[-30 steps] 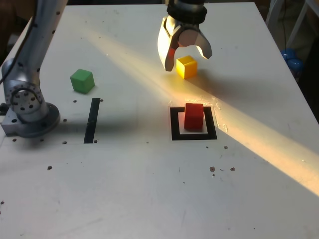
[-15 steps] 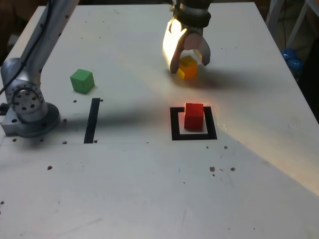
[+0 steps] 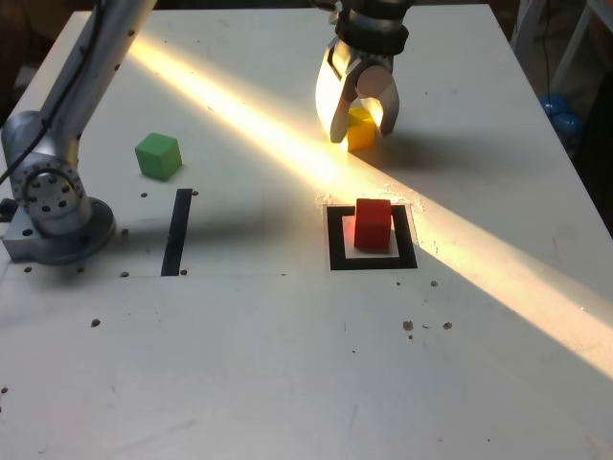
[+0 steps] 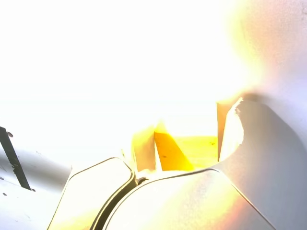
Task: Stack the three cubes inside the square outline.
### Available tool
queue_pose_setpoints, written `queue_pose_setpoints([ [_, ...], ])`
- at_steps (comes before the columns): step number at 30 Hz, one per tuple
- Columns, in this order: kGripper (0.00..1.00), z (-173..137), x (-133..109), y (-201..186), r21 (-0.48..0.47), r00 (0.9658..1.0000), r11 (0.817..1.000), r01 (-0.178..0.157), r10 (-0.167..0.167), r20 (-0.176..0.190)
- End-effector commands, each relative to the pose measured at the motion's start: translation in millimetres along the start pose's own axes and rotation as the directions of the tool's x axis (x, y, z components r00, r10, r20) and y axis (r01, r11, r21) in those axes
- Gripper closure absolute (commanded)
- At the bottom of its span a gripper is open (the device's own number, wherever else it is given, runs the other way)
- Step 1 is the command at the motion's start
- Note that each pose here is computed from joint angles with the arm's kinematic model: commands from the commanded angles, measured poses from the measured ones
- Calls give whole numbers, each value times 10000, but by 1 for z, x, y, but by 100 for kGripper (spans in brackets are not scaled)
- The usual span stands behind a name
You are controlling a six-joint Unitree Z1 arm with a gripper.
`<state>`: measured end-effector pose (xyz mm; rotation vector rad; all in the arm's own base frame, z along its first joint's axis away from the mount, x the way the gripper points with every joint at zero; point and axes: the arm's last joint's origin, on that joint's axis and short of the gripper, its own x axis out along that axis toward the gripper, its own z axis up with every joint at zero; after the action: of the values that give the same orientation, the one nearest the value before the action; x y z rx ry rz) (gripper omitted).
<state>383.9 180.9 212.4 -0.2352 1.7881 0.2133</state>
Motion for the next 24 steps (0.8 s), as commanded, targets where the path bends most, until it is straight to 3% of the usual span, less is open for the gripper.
queue_pose_setpoints([
  [1, 68, 1, 1, -1, 51, 10000, 10000, 7, -7, -59],
  [10, 68, -15, -21, -22, 515, 9992, 9981, -342, 331, 213],
  [17, 68, -43, -51, -74, 1645, 9972, 9845, -614, 533, 530],
  [24, 68, -67, -63, -132, 2640, 9965, 9621, -681, 530, 641],
])
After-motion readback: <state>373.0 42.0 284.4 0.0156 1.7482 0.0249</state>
